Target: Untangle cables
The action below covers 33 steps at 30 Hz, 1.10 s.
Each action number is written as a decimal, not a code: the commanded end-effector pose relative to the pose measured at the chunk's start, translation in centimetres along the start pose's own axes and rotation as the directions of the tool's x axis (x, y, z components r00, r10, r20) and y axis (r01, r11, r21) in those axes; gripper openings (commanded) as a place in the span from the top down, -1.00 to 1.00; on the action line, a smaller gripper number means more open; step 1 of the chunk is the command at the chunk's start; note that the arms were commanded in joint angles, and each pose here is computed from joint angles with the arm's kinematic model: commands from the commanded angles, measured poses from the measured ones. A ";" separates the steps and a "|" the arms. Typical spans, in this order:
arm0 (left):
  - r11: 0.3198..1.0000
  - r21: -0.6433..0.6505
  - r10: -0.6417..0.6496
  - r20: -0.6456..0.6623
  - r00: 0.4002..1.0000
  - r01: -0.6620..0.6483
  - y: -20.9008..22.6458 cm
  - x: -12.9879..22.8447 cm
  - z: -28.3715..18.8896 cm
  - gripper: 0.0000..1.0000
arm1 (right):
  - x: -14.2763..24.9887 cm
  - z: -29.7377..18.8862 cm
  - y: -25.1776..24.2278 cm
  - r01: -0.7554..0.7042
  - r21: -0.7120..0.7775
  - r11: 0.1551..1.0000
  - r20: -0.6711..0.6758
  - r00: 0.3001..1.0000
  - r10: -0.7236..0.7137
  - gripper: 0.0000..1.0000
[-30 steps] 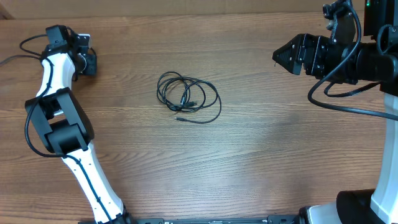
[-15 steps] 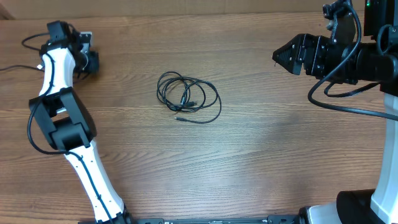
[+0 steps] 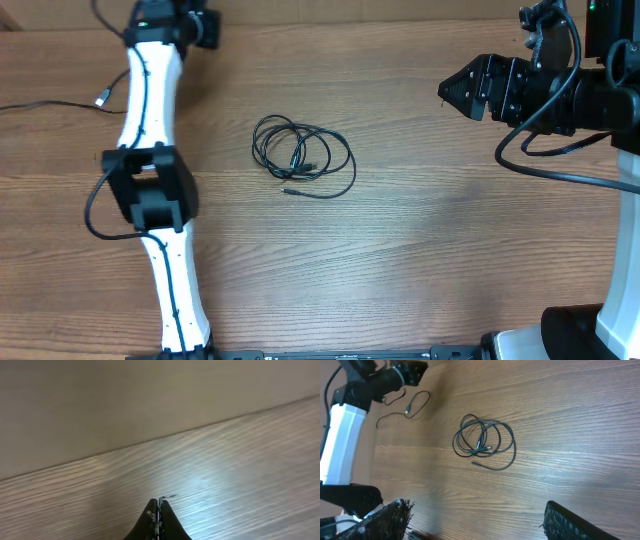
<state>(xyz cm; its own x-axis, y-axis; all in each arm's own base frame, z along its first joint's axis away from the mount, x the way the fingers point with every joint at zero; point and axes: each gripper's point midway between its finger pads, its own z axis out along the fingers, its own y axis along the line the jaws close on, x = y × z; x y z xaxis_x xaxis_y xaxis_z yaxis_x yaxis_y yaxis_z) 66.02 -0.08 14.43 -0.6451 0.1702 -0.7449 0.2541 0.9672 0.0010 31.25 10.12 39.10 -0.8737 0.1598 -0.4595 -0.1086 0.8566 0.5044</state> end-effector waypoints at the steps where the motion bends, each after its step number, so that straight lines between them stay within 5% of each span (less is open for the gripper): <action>1: 0.998 -0.069 0.007 0.011 1.000 -0.006 -0.3 -1.3 -0.5 0.92 | 0.0 0.1 0.0 0.007 0.004 1.000 -0.001 1.000 -0.007 -0.71; 4: 0.979 -0.197 -0.048 -0.004 0.999 0.047 2.1 -0.8 -1.0 0.58 | 0.0 0.1 0.0 0.007 0.004 1.000 -0.001 1.000 -0.007 -0.71; 5: 0.975 -0.216 -0.062 -0.013 0.998 0.057 2.7 -0.5 -1.2 0.34 | 0.0 0.1 0.0 0.007 0.004 1.000 -0.001 1.000 -0.007 -0.71; 7: 0.970 -0.233 -0.084 -0.048 0.995 0.071 4.0 0.7 -1.6 -0.45 | 0.0 0.1 0.0 0.007 0.004 1.000 -0.001 1.000 -0.007 -0.72; 13: 0.945 -0.316 -0.143 -0.173 0.975 0.082 8.8 5.0 -3.3 -0.91 | 0.0 0.2 0.0 0.006 0.005 1.000 -0.003 1.000 -0.006 -0.72; 20: 0.949 -0.314 -0.105 -0.381 0.919 -0.022 12.5 10.8 -5.9 -0.89 | 1.0 1.7 -1.0 -0.018 0.021 1.000 -0.065 0.998 0.019 -0.72; 29: 0.992 -0.102 0.014 -0.517 0.856 -0.077 10.6 16.5 -5.0 -0.92 | 1.3 2.5 -1.6 -0.031 0.028 0.999 -0.090 0.995 0.033 -0.75; 33: 0.982 -0.136 0.033 -0.570 0.821 -0.134 11.4 18.7 -4.2 -0.91 | 1.2 2.5 -1.6 -0.030 0.028 0.999 -0.088 0.996 0.032 -0.77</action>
<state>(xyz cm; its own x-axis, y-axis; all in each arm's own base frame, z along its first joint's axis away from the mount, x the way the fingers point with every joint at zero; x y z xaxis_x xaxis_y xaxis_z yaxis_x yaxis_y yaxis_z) 54.24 15.00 4.17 -0.9411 0.2065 -0.2676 0.1695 0.9733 0.1549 31.50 10.12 35.95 -0.9165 0.1562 -0.3682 -0.0563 0.8611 0.5053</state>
